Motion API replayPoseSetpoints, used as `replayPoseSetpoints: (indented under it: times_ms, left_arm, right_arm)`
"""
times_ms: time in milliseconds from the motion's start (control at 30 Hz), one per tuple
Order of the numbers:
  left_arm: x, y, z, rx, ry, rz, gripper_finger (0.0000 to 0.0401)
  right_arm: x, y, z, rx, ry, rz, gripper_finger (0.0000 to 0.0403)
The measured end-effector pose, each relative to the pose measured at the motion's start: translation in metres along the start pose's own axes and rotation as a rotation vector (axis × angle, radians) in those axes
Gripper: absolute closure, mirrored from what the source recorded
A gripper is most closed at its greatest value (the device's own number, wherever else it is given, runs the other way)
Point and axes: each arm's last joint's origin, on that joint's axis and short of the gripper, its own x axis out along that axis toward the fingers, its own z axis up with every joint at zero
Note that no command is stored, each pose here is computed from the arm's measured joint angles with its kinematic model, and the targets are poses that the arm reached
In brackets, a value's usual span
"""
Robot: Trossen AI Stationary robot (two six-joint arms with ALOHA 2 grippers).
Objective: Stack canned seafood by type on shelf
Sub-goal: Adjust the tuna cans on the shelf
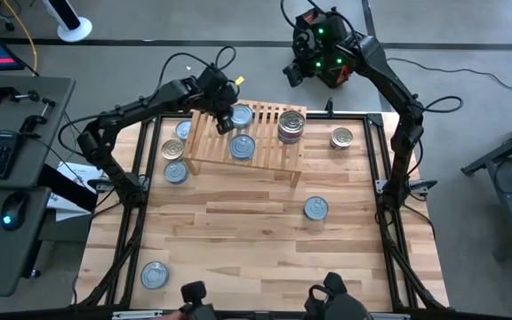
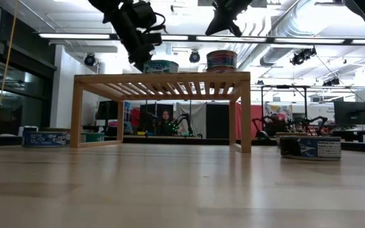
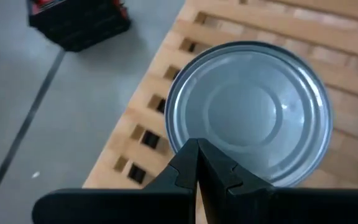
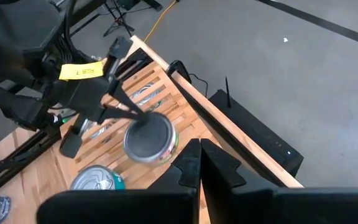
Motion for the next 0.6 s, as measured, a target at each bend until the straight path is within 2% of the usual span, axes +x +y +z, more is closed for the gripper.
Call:
replayPoseSetpoints:
  times_ms: [67,167,367,500,600]
  left_arm:
    - [-0.003,0.002,-0.002,-0.002,0.021,0.026,0.0401]
    - [-0.004,0.003,-0.007,0.003,0.062,0.052,0.0401]
    - [-0.019,0.007,-0.009,-0.011,0.05,0.087,0.0401]
    - [-0.028,0.008,-0.009,-0.025,0.025,0.096,0.0401]
    - [-0.032,0.008,-0.009,-0.035,0.018,0.094,0.0401]
  right_arm:
    - [0.0,0.003,0.0,-0.026,0.006,0.035,0.0403]
    - [0.002,0.014,-0.003,-0.094,0.025,0.146,0.0403]
    - [0.012,0.063,-0.016,-0.273,0.066,0.328,0.0403]
    - [0.017,0.091,-0.025,-0.346,0.08,0.323,0.0403]
    - [0.018,0.101,-0.027,-0.36,0.063,0.297,0.0403]
